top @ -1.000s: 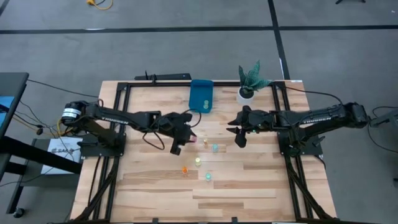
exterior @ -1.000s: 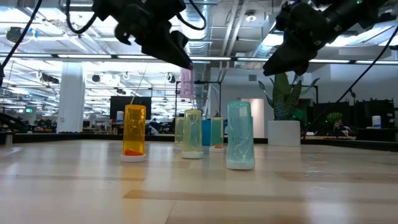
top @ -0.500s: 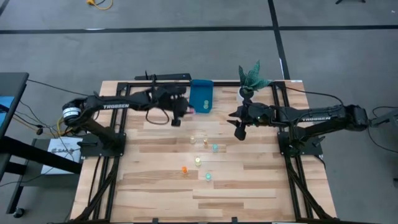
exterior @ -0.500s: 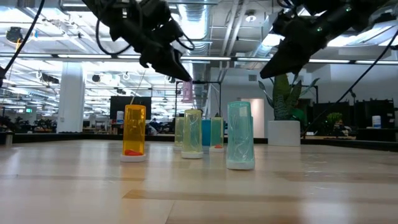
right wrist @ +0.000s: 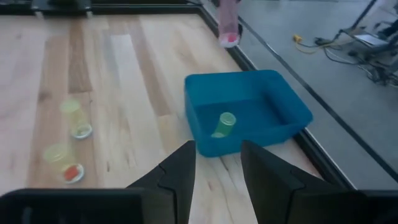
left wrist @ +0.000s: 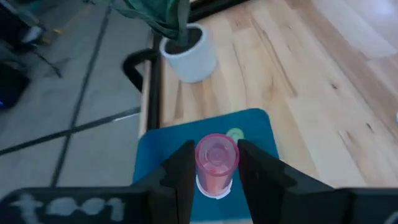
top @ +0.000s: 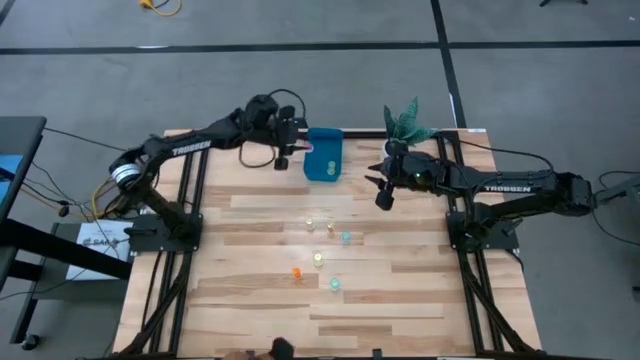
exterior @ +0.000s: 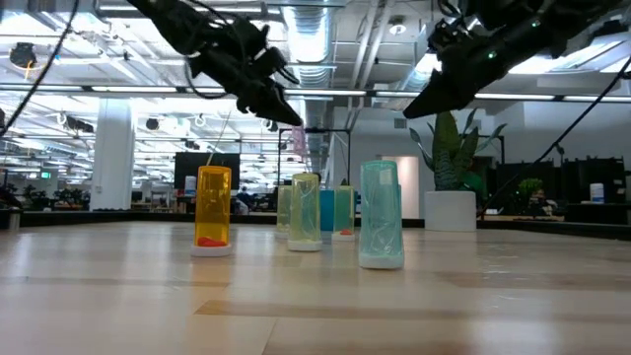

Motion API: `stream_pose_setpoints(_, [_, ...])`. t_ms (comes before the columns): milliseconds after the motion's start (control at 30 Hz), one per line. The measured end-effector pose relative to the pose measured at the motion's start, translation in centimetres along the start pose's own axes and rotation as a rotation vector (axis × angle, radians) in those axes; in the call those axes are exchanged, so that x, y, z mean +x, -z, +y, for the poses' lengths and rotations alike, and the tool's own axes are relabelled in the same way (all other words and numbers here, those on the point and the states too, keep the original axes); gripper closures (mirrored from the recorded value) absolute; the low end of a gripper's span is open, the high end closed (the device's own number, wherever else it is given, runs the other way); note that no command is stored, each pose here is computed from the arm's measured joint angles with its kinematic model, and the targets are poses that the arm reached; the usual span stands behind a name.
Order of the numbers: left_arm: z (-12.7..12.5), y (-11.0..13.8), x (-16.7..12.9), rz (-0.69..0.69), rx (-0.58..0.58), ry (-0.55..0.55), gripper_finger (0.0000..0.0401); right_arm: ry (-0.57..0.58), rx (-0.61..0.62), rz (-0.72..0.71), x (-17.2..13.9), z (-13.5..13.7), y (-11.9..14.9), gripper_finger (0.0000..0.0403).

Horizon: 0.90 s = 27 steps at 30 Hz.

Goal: Pick and place pill bottles into a basket
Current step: Put the pink pill bottle into the blue container

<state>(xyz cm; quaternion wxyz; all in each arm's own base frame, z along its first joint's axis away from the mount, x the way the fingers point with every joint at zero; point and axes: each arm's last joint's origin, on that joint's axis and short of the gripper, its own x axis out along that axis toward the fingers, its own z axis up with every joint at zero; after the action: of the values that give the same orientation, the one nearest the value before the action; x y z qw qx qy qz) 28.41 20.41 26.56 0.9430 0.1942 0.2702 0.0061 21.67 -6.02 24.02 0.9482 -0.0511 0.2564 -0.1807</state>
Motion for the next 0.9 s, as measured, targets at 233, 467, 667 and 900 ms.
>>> stream_pose_setpoints(233, [1.9,1.0,3.7,0.004,0.004,0.091,0.0302,0.017,0.035,0.004,0.1,-0.4,0.1,0.0281])
stream_pose_setpoints(467, [1.7,2.4,5.3,0.035,-0.027,0.154,0.0302,0.017,0.035,0.005,0.1,-0.4,0.1,0.0281])
stream_pose_setpoints(667, [1.2,2.9,5.6,0.018,-0.057,0.248,0.0302,0.017,0.035,0.005,0.1,-0.4,0.1,0.0281])
stream_pose_setpoints(900, [0.6,4.1,6.9,0.065,-0.085,0.283,0.0302,0.016,0.054,0.006,0.1,-0.4,0.1,0.0281])
